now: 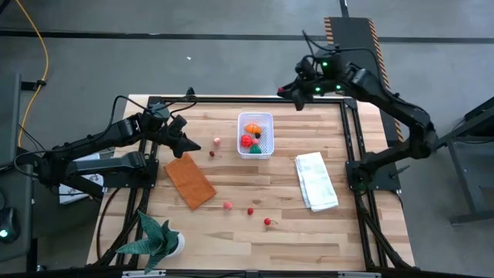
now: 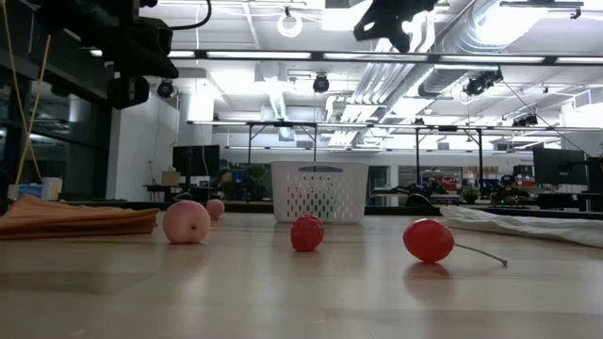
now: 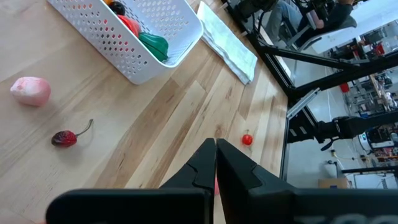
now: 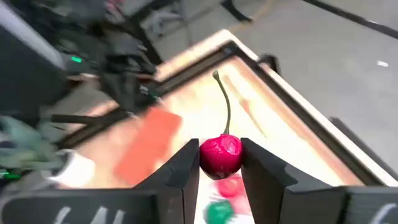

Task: Pick and placing Produce into tupperware
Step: Put the red cherry into the white bin

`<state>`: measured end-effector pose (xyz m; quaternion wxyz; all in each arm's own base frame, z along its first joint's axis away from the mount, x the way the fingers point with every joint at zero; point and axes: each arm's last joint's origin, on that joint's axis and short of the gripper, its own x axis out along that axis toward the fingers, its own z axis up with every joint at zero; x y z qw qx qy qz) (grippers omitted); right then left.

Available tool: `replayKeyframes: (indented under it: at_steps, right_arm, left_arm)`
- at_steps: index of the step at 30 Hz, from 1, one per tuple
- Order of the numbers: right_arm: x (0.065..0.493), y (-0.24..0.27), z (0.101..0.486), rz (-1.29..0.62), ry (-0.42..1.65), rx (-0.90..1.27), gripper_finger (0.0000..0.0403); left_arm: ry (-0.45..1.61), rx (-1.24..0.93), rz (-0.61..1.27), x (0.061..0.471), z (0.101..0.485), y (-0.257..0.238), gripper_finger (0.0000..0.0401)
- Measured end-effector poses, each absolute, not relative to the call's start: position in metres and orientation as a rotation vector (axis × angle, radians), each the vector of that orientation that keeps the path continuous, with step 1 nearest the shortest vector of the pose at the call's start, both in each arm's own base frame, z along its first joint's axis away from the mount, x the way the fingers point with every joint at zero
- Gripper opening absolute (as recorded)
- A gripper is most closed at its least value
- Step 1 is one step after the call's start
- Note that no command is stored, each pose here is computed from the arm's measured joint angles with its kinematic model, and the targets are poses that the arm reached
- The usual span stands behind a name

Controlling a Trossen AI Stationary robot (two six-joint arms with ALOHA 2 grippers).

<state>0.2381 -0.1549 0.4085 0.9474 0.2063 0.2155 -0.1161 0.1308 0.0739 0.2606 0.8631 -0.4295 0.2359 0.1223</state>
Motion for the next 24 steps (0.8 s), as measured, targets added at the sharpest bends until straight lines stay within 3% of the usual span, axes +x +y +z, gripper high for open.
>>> replayKeyframes:
  at_steps: [13,24]
  right_arm:
    - [0.26,-0.163,0.373,-0.397,0.665,0.324,0.0094]
    - [0.28,-0.168,0.348,-0.396,0.786,0.328,0.0094]
  left_arm:
    - [0.497,-0.902,0.258,0.131,0.26,0.074,0.0003]
    - [0.497,-0.901,0.258,0.131,0.26,0.074,0.0003]
